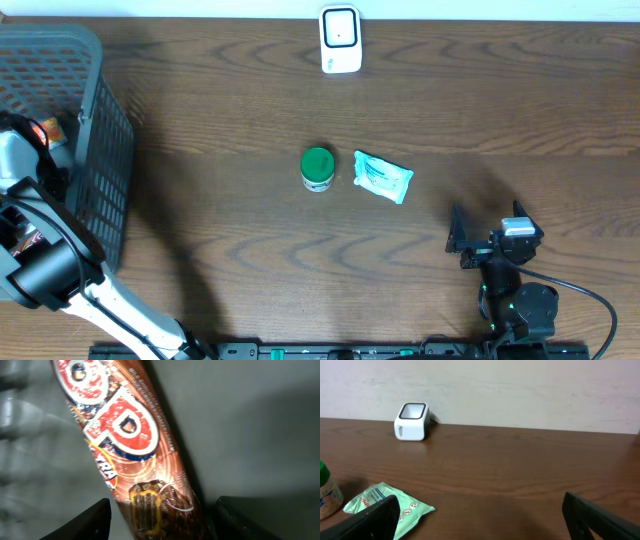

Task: Scan the item barcode
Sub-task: 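Reach into the basket and grasp the Top chocolate bar with left gripper, then place the chocolate bar left of the bottle and release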

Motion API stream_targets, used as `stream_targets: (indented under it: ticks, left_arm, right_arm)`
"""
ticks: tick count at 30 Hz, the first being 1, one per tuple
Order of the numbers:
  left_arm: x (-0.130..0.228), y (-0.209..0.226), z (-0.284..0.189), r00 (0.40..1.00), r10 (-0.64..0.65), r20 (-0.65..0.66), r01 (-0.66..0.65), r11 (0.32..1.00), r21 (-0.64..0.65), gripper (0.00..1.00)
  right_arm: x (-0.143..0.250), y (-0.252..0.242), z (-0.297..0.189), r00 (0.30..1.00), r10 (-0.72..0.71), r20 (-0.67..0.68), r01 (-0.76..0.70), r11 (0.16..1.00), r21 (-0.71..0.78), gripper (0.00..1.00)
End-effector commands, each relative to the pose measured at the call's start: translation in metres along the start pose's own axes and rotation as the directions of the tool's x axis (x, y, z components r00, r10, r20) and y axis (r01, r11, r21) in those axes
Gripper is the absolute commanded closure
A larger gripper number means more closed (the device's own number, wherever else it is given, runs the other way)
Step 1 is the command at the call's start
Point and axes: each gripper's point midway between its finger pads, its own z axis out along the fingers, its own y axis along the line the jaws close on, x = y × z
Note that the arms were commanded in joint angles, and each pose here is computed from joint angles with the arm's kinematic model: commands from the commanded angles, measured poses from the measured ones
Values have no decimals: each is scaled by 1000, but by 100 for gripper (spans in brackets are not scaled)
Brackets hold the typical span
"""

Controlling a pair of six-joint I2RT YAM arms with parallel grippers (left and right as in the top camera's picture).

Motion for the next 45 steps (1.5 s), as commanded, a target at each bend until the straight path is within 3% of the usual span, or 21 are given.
stream_targets:
  ticks: [1,4,9,11,12,16,23,29,33,37,41,45]
  left_arm:
    - [28,27,31,991,73,-112,-86,989,-121,34]
    - [31,32,36,990,75,-116,-90,987,-135,28]
    - [40,42,60,991,76,-114,-91,986,-139,28]
    - [44,50,67,990,78,-120,-96,984,-152,44]
    - [46,53,69,989,80,-122,-99,982,-160,60]
    - [43,52,65,986,111,-126,-129,981,-147,92]
    - [17,38,17,984,146,-104,-153,986,-66,93]
    - [-11,9,-93,987,156,-51,-142,967,211,93]
    - [-22,4,-187,991,133,-8,-112,870,480,93]
    - [-14,16,-286,988,154,-6,-99,667,738,93]
    - [24,45,-361,965,262,22,-140,441,886,93]
    - [90,76,-402,876,433,212,-344,252,905,92]
  right_arm:
    - [1,-3,0,1000,-3,-4,3,1000,12,1]
    - [1,-3,0,1000,-3,-5,3,1000,12,1]
    - [1,-3,0,1000,-3,-5,3,1000,12,1]
    - [1,-3,0,1000,-3,-5,3,1000,12,1]
    - [1,-3,0,1000,-3,-4,3,1000,12,1]
    - [1,-3,0,1000,-3,-4,3,1000,12,1]
    - [1,-3,0,1000,-3,-5,3,1000,12,1]
    - [1,-3,0,1000,-3,-5,3,1000,12,1]
    - [1,-3,0,1000,-3,-5,3,1000,12,1]
    - [1,-3,0,1000,-3,-5,3,1000,12,1]
    - [1,-3,0,1000,-3,-5,3,1000,12,1]
    - [1,-3,0,1000,-3,-5,3,1000,12,1]
